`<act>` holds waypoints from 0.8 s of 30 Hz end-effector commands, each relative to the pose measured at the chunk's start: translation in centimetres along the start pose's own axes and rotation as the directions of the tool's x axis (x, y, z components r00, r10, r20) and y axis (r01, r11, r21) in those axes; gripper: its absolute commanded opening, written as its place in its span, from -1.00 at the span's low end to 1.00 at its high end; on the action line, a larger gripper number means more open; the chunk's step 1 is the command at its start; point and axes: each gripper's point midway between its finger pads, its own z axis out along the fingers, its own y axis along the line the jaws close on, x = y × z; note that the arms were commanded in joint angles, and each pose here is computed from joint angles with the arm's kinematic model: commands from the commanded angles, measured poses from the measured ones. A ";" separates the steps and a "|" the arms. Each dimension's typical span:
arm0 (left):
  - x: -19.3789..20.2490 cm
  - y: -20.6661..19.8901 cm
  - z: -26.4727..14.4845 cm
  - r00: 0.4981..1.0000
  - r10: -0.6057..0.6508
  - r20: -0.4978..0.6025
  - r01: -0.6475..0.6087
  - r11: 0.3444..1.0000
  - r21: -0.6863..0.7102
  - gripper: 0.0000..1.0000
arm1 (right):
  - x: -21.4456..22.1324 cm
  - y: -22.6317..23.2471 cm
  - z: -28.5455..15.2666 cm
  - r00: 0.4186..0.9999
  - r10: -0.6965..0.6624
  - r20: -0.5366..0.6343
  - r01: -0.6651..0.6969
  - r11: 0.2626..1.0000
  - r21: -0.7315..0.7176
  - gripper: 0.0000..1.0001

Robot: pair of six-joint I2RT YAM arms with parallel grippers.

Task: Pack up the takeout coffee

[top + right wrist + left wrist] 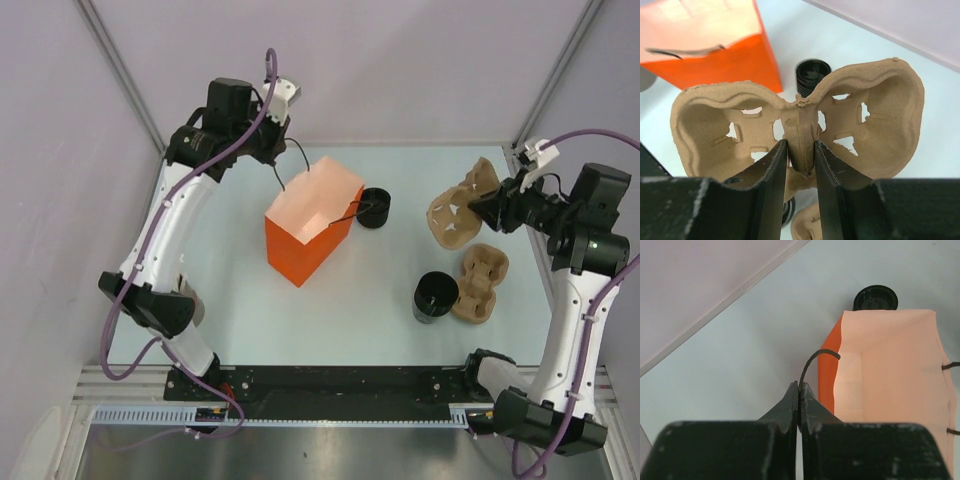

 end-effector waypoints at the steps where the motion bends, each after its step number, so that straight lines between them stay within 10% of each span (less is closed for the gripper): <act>1: -0.5 -0.6 -1.7 0.998 -0.051 0.031 0.052 0.998 -0.035 -0.99 | -4.3 2.1 0.8 0.996 -0.059 0.063 0.063 0.996 -0.056 -0.34; 12: 1.3 -1.1 -0.2 0.998 -0.053 -0.020 0.053 0.999 -0.014 -0.99 | -13.7 10.7 5.6 0.977 -0.134 0.167 0.181 0.934 -0.308 -0.35; 24: -0.2 -0.4 -0.5 0.997 -0.051 0.053 0.054 0.997 -0.055 -0.99 | -13.8 15.3 14.3 0.997 0.032 0.070 0.016 0.807 -0.590 -0.36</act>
